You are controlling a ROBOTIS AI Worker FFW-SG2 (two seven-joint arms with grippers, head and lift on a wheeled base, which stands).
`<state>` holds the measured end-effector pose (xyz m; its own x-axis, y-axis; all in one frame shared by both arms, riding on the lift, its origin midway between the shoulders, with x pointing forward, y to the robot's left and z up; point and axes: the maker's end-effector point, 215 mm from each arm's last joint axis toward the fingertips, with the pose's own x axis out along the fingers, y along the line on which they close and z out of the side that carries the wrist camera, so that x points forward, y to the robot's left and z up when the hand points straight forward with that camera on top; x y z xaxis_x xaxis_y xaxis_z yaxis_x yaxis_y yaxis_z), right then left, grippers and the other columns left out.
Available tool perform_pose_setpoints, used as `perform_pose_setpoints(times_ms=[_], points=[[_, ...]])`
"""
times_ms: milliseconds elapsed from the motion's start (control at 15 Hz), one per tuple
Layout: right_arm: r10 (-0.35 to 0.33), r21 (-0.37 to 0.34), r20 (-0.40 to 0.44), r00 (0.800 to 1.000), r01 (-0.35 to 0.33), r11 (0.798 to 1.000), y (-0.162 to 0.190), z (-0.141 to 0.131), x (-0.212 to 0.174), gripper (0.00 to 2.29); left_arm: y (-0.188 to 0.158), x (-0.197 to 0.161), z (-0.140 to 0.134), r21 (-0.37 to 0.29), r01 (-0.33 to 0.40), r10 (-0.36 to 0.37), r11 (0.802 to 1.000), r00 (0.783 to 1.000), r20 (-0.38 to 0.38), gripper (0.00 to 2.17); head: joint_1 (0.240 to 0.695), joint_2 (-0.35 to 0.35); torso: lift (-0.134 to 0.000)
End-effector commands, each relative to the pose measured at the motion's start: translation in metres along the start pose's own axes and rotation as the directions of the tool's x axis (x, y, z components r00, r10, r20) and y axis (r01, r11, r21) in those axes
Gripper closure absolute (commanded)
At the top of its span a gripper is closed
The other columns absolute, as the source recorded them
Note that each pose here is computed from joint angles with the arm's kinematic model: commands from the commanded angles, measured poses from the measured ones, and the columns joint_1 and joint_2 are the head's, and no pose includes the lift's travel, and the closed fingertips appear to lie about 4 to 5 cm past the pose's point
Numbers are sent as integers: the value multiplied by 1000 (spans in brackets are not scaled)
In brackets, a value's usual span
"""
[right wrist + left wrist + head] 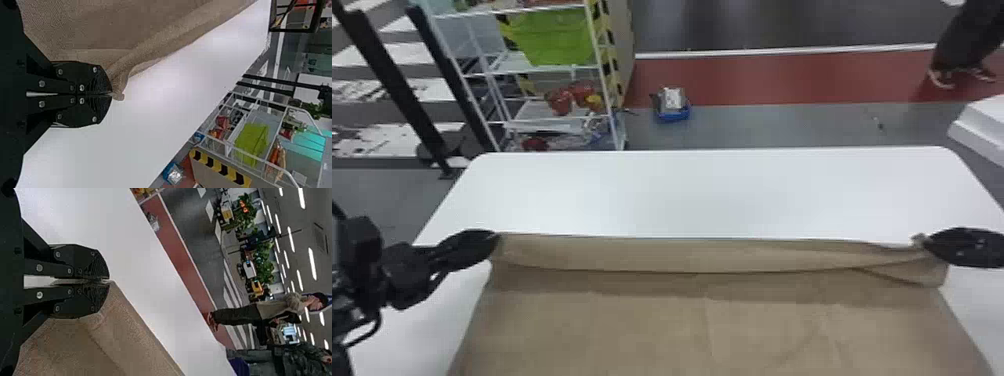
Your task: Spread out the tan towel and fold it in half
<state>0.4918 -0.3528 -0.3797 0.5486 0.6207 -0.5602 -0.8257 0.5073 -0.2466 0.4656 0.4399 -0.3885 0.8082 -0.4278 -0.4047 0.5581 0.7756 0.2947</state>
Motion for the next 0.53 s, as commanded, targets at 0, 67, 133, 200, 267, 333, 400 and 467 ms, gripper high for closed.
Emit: perform_pose_setpoints(times_ms=[0,67,133,200,267,333,400,467], points=[[58,-32,-46,997,-60,998,26,-15,14,1430,-18,0,-10,56,76,-74,996,996,-44,1072,695,103,-134],[73,-38,-51,996,-75,996,33,-17,18,1430,-24,0,-8,97,103,-98,990,994,-50,1072,695,101,-134],[73,-42,-50,996,-75,996,35,-16,17,1430,-30,-2,-8,127,123,-117,984,992,-55,1072,695,101,-134],[71,-48,-44,997,-73,996,37,-13,15,1430,-31,-6,-5,173,121,-114,977,992,-47,1072,695,104,-134],[51,-56,-23,998,-52,997,32,-3,10,1430,-27,-14,-1,213,105,-98,971,994,-40,1072,695,105,-134],[22,-59,-1,1000,-22,998,23,8,-2,1430,-26,-25,2,235,90,-86,968,996,-30,1072,695,106,-134],[1,-68,-3,1000,-1,998,20,13,-12,1430,-25,-38,2,253,83,-77,964,997,-31,1072,695,110,-134],[-15,-72,-11,1000,14,997,19,15,-21,1430,-26,-49,3,270,69,-66,960,998,-20,1072,695,111,-134]])
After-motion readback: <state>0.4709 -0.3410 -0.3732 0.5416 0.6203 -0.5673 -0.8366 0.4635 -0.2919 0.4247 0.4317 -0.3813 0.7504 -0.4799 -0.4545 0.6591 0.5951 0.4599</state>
